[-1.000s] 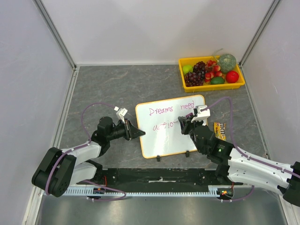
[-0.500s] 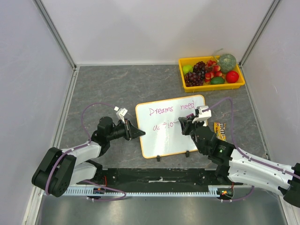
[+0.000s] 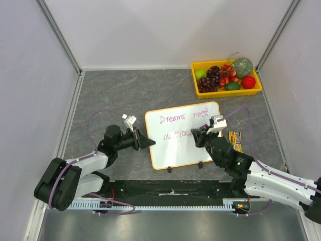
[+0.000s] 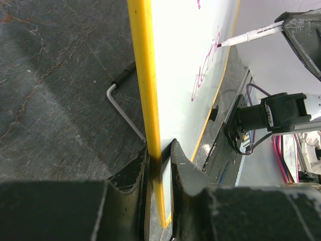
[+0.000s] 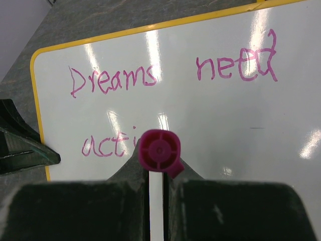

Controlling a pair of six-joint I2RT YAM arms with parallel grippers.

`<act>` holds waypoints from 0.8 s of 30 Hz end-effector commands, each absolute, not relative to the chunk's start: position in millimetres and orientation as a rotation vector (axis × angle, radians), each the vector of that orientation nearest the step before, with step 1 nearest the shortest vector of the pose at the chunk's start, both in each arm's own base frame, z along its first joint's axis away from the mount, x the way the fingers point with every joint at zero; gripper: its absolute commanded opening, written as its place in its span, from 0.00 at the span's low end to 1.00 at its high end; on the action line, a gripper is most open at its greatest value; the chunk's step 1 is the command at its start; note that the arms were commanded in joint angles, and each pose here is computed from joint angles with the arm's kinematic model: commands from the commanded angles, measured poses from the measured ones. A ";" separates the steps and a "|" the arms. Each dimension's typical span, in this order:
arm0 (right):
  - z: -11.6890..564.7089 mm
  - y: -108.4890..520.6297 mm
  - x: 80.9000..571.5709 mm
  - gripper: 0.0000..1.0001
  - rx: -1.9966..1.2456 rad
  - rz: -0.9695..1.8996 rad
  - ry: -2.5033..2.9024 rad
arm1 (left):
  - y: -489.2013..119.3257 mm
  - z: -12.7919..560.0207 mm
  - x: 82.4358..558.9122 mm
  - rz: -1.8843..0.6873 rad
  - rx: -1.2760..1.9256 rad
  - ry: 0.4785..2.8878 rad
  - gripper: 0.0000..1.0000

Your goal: Write a sentence on the whiteboard

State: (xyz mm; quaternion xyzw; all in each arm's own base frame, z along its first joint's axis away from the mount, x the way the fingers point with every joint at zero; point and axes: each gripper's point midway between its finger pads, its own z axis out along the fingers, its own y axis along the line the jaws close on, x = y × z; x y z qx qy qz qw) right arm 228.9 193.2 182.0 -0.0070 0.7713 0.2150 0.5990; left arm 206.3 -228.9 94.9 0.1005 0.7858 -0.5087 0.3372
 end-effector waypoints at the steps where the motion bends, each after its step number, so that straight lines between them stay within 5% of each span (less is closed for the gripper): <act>1: 155.9 185.9 224.0 0.00 -0.048 0.444 1.863 | -219.7 77.8 214.5 -1.192 0.284 2.073 0.02; 24: 196.6 185.4 243.7 0.00 0.006 0.379 1.767 | -219.6 78.7 215.3 -1.191 0.283 2.070 0.02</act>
